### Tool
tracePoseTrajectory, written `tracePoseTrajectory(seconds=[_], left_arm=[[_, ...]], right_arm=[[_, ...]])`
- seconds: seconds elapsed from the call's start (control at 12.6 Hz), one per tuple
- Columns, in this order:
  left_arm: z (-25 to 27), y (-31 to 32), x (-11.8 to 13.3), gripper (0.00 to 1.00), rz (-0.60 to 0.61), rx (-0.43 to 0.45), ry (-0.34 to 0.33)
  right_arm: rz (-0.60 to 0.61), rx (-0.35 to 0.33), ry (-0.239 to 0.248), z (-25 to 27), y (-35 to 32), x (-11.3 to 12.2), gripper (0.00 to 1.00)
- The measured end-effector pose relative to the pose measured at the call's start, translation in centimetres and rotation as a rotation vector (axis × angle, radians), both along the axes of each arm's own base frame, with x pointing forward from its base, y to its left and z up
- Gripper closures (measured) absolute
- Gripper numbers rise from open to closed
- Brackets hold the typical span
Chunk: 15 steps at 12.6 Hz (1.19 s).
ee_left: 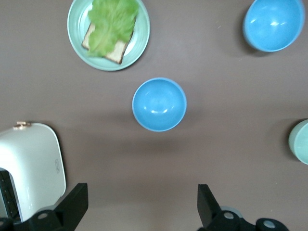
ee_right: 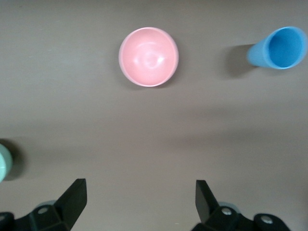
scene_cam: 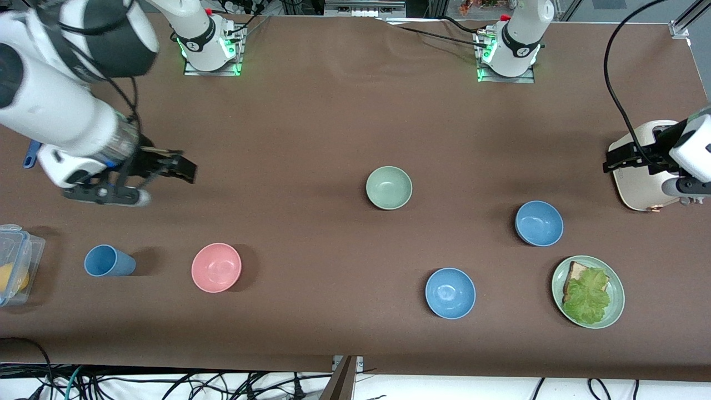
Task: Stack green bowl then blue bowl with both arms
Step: 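Release the green bowl and withdraw the right gripper to rest, then reach the left gripper down to the blue bowl beside the plate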
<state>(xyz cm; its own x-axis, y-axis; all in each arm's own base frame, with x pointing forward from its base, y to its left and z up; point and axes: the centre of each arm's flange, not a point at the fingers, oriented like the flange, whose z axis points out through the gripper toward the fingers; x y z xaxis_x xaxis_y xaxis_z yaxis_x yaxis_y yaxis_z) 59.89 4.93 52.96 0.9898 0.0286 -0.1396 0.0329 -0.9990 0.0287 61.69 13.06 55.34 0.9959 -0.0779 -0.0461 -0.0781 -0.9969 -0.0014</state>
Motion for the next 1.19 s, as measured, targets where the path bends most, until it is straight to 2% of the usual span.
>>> tracePoseTrajectory(seconds=[0.24, 0.4, 0.64, 0.96, 1.11, 1.19], left_arm=[[-4.9, 4.3, 0.7, 0.0, 0.066, -0.017, 0.085], [-10.0, 7.0, 1.8, 0.0, 0.088, 0.005, 0.121], [-18.0, 7.6, 2.9, 0.0, 0.085, 0.006, 0.115], [-27.7, 1.9, 1.5, 0.0, -0.022, 0.014, 0.028], [-31.6, 0.4, 0.6, 0.0, -0.068, 0.006, 0.028], [-32.4, 0.2, 0.6, 0.1, -0.081, 0.002, 0.029]], right_arm=[[0.003, -0.016, 0.018, 0.8, -4.9, -0.2, 0.0], [0.022, -0.016, 0.008, 1.8, -7.1, -0.3, 0.0], [0.026, -0.001, 0.038, 2.5, -6.9, -1.4, 0.0], [0.025, 0.01, 0.066, 2.1, -6.8, -1.7, 0.0], [0.019, 0.01, 0.066, 1.9, -7.2, -1.6, 0.0], [0.019, 0.011, 0.058, 2.0, -7.2, -1.7, 0.0]])
